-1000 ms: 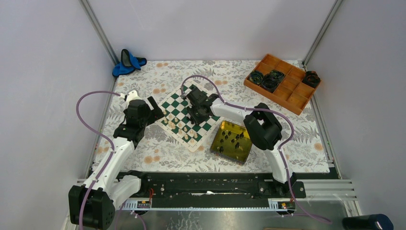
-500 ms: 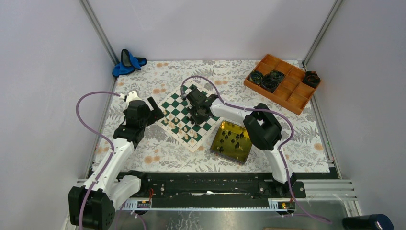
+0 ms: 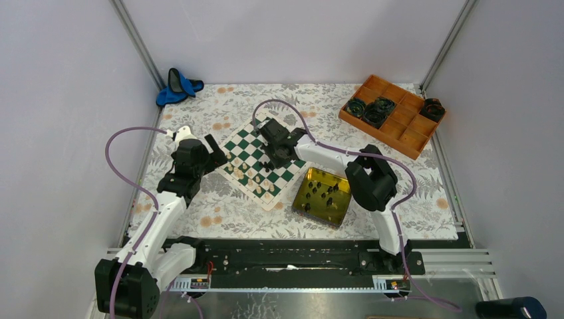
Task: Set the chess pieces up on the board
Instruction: Pick up the chess piece from the chessboard, then place the chess piece on the chessboard.
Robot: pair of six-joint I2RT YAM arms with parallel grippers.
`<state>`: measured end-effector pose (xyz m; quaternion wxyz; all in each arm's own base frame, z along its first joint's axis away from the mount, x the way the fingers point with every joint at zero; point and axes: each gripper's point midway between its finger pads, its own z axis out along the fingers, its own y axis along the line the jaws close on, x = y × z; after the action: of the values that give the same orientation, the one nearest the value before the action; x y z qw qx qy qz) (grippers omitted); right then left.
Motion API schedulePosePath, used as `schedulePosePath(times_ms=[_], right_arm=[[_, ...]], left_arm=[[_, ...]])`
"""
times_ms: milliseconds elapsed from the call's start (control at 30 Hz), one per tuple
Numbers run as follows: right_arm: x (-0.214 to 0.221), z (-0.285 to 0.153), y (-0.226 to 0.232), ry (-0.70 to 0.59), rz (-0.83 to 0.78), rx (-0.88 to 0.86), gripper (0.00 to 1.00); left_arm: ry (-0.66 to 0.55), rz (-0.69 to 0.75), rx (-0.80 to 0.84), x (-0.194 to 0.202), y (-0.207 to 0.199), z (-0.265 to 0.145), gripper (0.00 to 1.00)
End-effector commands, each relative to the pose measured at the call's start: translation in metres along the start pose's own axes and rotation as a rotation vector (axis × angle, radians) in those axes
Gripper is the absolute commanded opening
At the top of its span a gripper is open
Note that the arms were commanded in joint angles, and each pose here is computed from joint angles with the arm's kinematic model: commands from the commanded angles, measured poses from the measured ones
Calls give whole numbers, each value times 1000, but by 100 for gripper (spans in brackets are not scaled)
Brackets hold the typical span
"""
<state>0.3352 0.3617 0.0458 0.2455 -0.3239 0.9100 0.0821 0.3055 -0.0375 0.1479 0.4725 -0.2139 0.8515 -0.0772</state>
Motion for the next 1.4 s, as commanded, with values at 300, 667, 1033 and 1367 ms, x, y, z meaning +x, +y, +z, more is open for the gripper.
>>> schedulePosePath(times_ms=[300, 667, 1033, 1367], right_arm=[[-37, -48, -112, -120, 234, 263, 0], [-32, -29, -161, -82, 344, 309, 0], [-6, -5, -161, 4, 368, 304, 0], [11, 4, -163, 58, 390, 299, 0]], left_arm=[[-50, 1, 22, -13, -8, 3, 99], [-48, 13, 15, -13, -7, 5, 99], [-49, 28, 7, -16, -7, 8, 99], [-41, 33, -1, -12, -5, 11, 99]])
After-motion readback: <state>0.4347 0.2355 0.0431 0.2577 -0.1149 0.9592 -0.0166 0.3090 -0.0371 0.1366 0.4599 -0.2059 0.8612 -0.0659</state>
